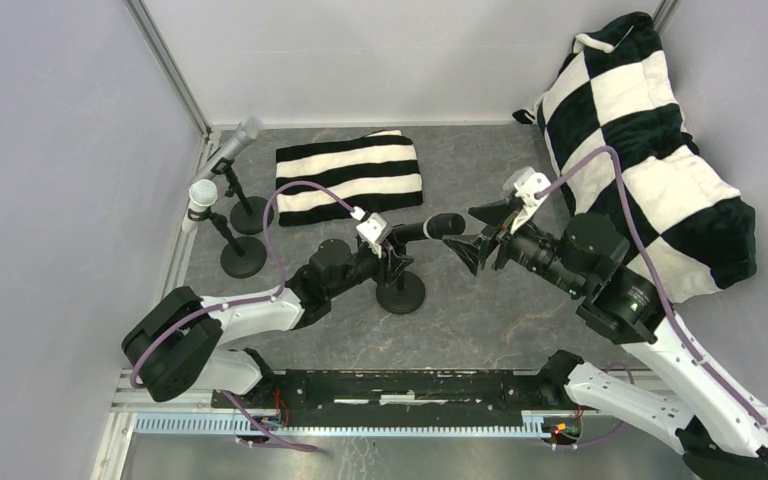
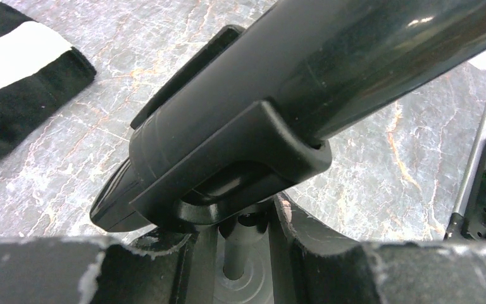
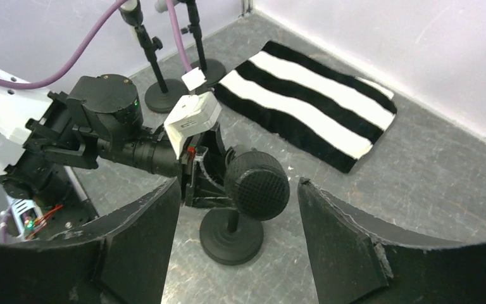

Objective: Attach the microphones to the stand

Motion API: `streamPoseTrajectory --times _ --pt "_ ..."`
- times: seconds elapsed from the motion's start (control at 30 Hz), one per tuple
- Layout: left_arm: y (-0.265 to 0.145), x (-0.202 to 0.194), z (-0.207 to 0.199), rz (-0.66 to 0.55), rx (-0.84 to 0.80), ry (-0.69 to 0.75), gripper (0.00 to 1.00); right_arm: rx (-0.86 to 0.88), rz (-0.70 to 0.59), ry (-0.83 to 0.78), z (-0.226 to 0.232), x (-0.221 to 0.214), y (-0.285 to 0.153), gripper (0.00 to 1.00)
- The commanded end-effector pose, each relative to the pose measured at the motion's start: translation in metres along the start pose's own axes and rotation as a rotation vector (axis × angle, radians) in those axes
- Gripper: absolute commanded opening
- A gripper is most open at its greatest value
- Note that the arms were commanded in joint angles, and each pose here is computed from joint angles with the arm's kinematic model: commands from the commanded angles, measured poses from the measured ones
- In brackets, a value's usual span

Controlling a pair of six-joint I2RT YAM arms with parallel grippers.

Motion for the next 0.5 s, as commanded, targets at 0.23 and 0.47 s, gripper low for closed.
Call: streamPoseTrajectory --times 0.23,0.47 --pt "0.003 0.023 0.006 -0.048 0.03 0.085 0.02 -0.025 0.263 0.119 0.008 0.011 0.019 0.75" --pt "0.003 0.021 0.006 -0.05 0.025 0.091 0.02 -0.05 0.367 0.138 0.004 -0.005 0.035 0.73"
Point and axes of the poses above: each gripper's point midway between its finger pads, its own y axis out along the fingers, its own z axis along the line the jaws close on, x = y × z, the point moved 6 cm from there along -y, back along the fingers, and after that the axes turned 7 degrees about y, right-handed, at the moved point
